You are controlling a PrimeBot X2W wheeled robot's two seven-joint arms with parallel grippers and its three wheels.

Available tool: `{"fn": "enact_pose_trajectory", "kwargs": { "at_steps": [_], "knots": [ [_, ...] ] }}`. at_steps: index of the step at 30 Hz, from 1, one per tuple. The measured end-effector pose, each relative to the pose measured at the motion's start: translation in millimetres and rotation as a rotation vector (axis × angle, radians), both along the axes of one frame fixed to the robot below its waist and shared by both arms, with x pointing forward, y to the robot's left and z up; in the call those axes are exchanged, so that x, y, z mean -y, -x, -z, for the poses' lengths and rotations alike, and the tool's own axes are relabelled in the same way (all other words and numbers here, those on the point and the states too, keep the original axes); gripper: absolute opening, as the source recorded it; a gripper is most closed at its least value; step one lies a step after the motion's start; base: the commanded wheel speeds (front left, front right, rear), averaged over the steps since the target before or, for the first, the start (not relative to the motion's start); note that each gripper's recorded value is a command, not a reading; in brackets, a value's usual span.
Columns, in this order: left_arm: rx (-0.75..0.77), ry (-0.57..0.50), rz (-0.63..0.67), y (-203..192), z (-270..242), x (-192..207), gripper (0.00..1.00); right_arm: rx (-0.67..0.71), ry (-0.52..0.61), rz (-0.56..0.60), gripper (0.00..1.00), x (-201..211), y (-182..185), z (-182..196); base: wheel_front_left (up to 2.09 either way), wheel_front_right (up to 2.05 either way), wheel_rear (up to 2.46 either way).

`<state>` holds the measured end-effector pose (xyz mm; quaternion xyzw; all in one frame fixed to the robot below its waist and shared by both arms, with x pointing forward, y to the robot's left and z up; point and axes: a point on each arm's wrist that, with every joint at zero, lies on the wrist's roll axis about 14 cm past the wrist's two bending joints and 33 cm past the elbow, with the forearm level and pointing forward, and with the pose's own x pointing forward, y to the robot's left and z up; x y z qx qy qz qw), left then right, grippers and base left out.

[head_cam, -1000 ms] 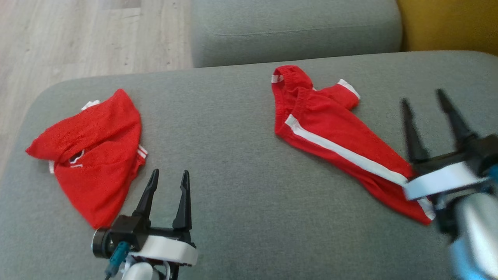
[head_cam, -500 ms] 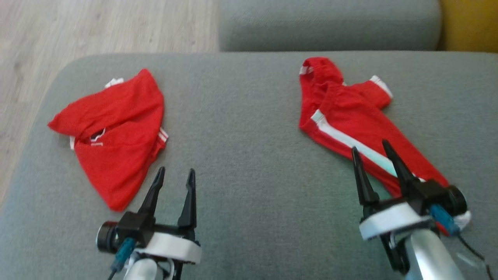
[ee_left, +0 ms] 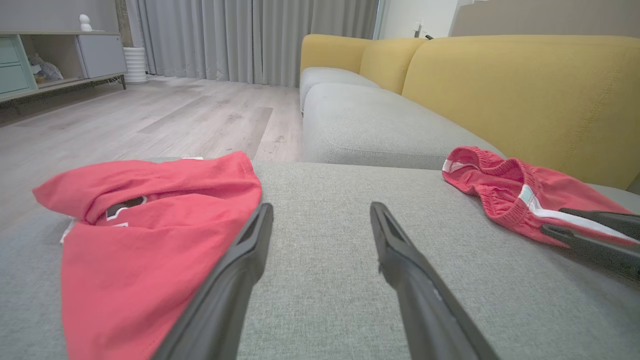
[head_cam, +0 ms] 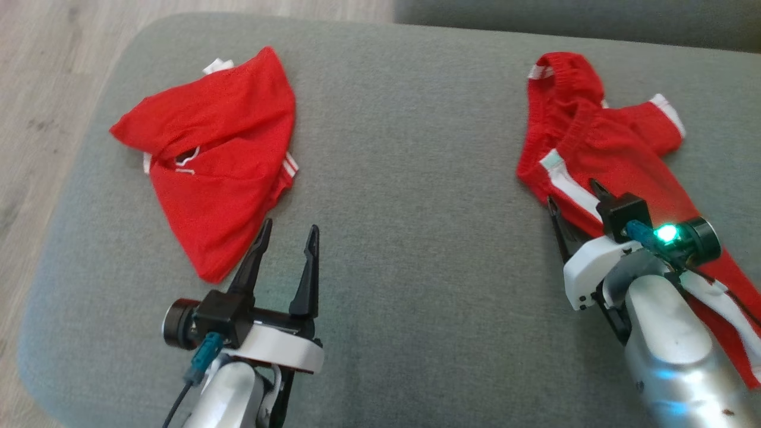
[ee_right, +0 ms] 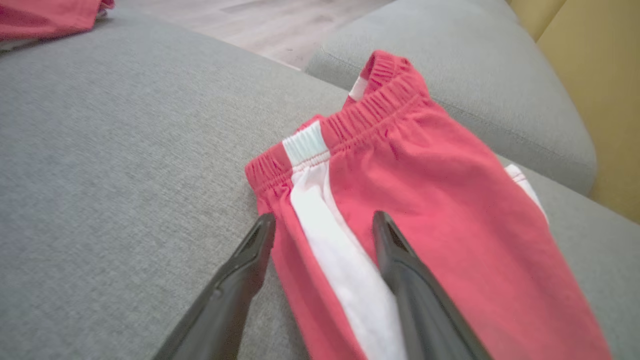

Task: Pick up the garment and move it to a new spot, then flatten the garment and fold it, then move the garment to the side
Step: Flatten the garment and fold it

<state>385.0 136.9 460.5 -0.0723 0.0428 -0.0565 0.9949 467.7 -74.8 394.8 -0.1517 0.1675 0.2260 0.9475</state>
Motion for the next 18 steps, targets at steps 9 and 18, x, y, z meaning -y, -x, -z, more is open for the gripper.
{"fn": "enact_pose_trajectory", "kwargs": {
  "at_steps": [9, 18],
  "knots": [
    [-0.008, -0.002, -0.021, 1.4, 1.7, -5.5, 1.00, -0.022, -0.034, -0.041, 0.00, -19.7, 0.1, 12.0, 0.00, 0.00, 0.00],
    [0.009, 0.001, 0.005, -1.0, -3.8, 3.2, 1.00, 0.000, -0.113, -0.154, 0.00, -58.9, 25.7, -2.7, 0.00, 0.00, 0.00]
  ]
}}
